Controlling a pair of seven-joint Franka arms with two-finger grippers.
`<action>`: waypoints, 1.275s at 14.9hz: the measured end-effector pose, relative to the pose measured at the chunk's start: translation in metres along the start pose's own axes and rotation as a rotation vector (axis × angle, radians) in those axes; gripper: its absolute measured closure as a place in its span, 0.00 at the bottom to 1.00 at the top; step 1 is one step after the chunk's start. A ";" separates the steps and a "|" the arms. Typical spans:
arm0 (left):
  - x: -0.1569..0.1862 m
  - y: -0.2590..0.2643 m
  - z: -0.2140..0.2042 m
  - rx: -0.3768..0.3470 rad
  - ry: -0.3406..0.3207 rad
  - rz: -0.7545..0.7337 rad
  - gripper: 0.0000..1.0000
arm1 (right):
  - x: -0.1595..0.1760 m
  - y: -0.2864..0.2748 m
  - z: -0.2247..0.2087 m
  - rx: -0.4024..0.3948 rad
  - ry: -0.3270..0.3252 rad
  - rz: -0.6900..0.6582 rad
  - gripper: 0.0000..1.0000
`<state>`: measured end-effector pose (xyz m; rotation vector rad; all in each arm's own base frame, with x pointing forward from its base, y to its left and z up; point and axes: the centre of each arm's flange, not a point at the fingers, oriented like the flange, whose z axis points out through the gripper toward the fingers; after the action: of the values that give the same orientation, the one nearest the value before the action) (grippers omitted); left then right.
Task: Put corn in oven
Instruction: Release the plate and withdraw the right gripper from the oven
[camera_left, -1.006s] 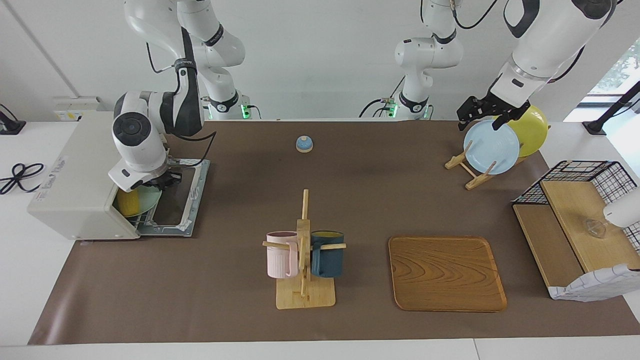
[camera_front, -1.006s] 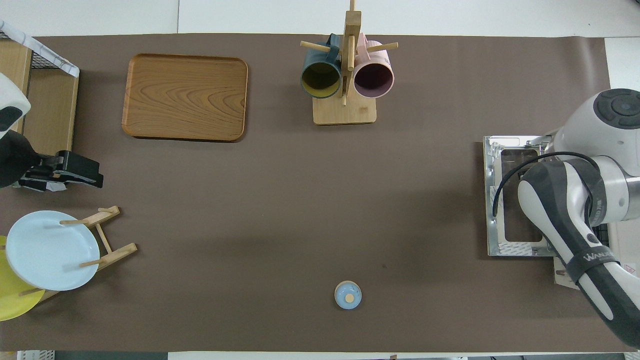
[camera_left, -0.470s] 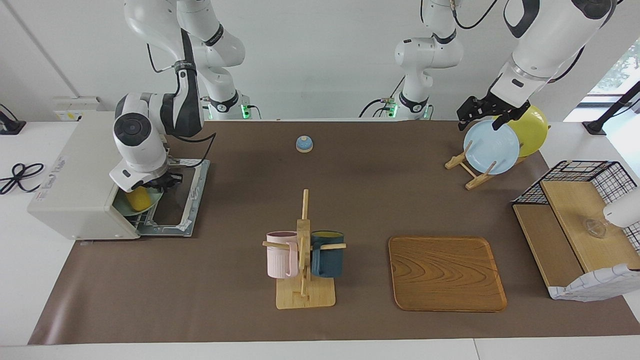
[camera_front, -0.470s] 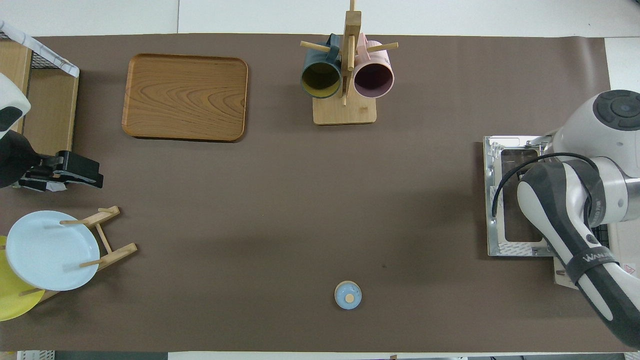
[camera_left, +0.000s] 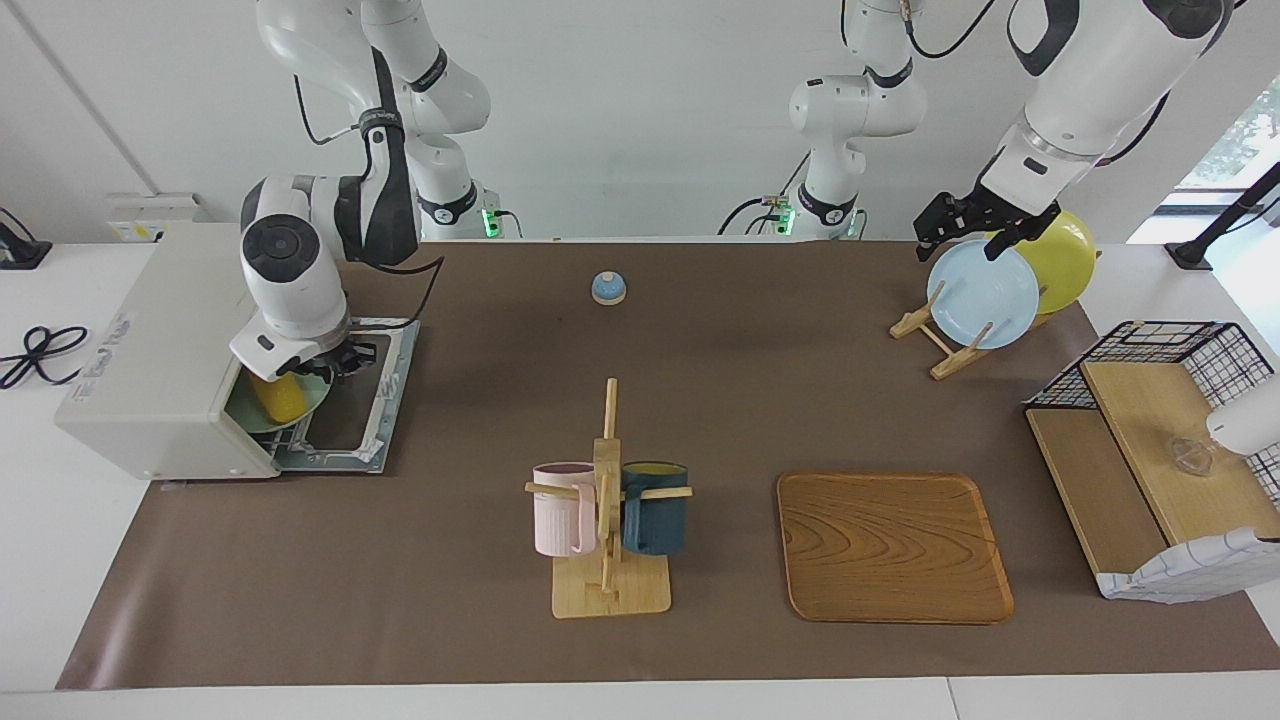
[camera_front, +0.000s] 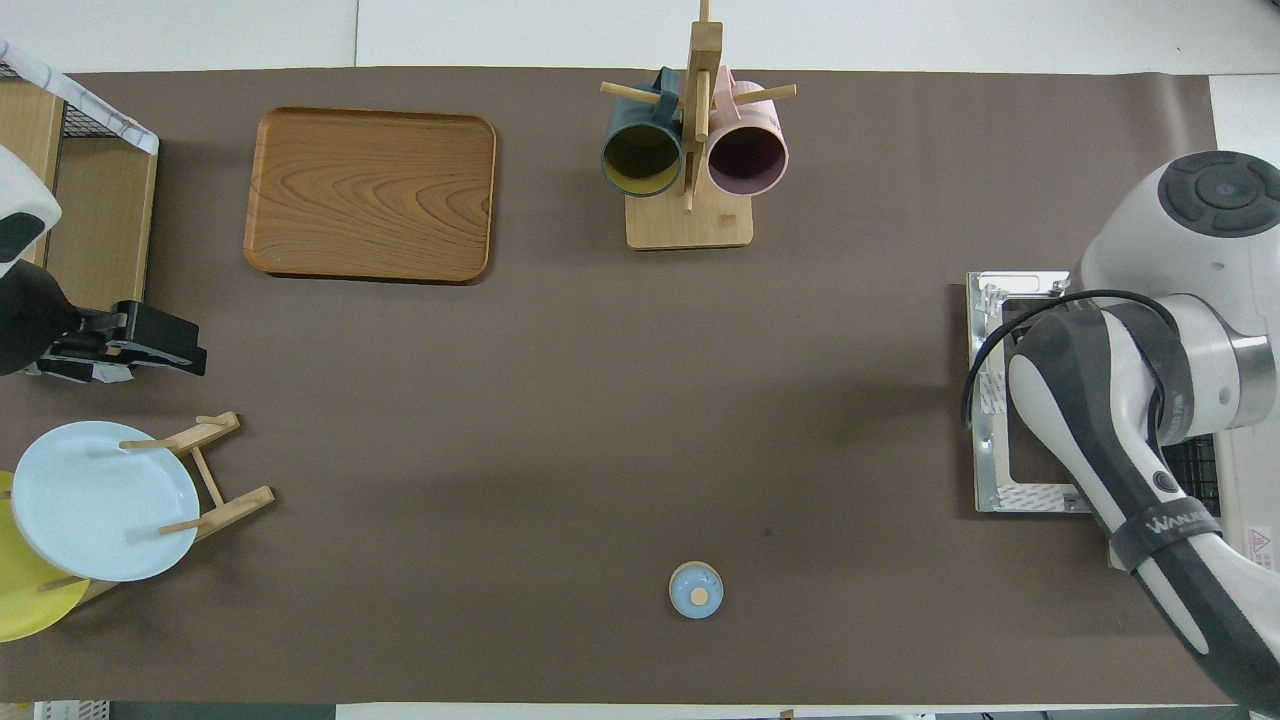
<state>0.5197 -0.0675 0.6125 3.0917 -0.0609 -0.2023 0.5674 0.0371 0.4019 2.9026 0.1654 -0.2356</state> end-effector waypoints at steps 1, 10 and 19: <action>0.000 0.000 0.000 0.000 0.000 0.000 0.00 | 0.001 -0.019 -0.001 0.007 0.018 0.016 0.99; 0.000 0.000 0.000 0.000 0.000 0.000 0.00 | 0.010 -0.054 0.087 0.052 0.015 0.086 0.99; 0.000 0.000 0.000 0.000 0.000 0.000 0.00 | 0.003 -0.041 0.105 0.051 -0.038 0.110 0.99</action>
<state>0.5197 -0.0675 0.6125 3.0917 -0.0609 -0.2023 0.5496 0.0527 0.2915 2.9437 -0.0071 -0.2801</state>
